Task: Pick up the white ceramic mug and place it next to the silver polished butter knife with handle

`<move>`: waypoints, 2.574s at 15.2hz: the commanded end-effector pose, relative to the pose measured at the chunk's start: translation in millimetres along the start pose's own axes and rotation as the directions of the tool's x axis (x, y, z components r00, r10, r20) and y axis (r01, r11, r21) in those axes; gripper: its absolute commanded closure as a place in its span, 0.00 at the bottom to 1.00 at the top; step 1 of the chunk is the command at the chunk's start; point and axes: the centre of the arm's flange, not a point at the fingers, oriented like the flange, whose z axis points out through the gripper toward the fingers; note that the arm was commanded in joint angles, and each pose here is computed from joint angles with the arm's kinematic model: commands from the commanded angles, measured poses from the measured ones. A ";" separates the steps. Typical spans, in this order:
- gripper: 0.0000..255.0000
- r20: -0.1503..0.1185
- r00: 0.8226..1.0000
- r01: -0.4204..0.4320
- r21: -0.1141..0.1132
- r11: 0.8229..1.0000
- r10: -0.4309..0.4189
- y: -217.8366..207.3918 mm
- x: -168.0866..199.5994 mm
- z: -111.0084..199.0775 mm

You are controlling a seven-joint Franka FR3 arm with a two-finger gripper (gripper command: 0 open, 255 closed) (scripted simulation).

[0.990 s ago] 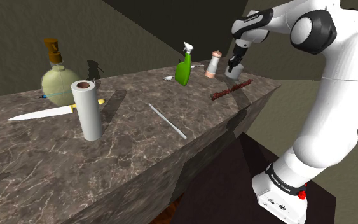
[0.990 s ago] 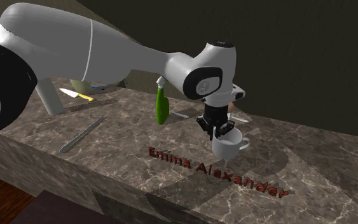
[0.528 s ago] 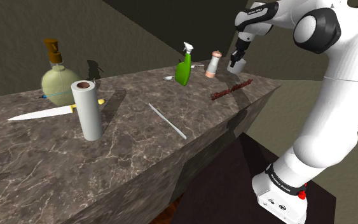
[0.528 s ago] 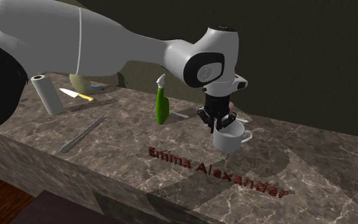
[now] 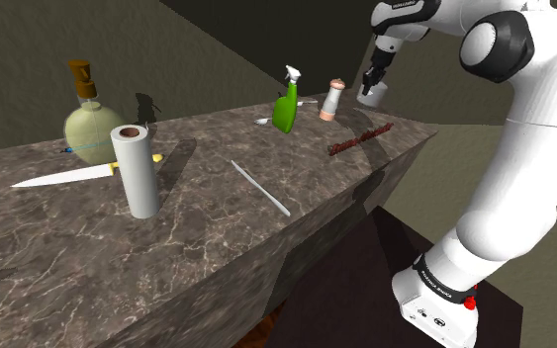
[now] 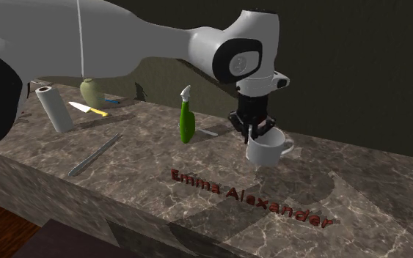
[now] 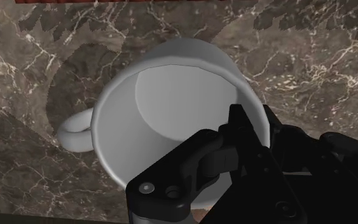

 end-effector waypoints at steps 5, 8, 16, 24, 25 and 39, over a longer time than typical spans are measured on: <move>1.00 0.000 1.000 0.000 0.000 1.000 0.000 -63.0 17.5 -7.6; 1.00 0.000 1.000 0.000 0.000 1.000 0.000 -101.2 27.9 -9.2; 1.00 0.000 1.000 0.000 0.000 1.000 0.000 -203.0 55.5 -13.5; 1.00 0.000 1.000 0.000 0.000 1.000 0.000 -304.9 83.2 -17.8; 1.00 0.000 1.000 0.000 0.000 1.000 0.000 -317.6 86.6 -18.4; 1.00 0.000 1.000 0.000 0.000 1.000 0.000 -495.8 135.0 -26.0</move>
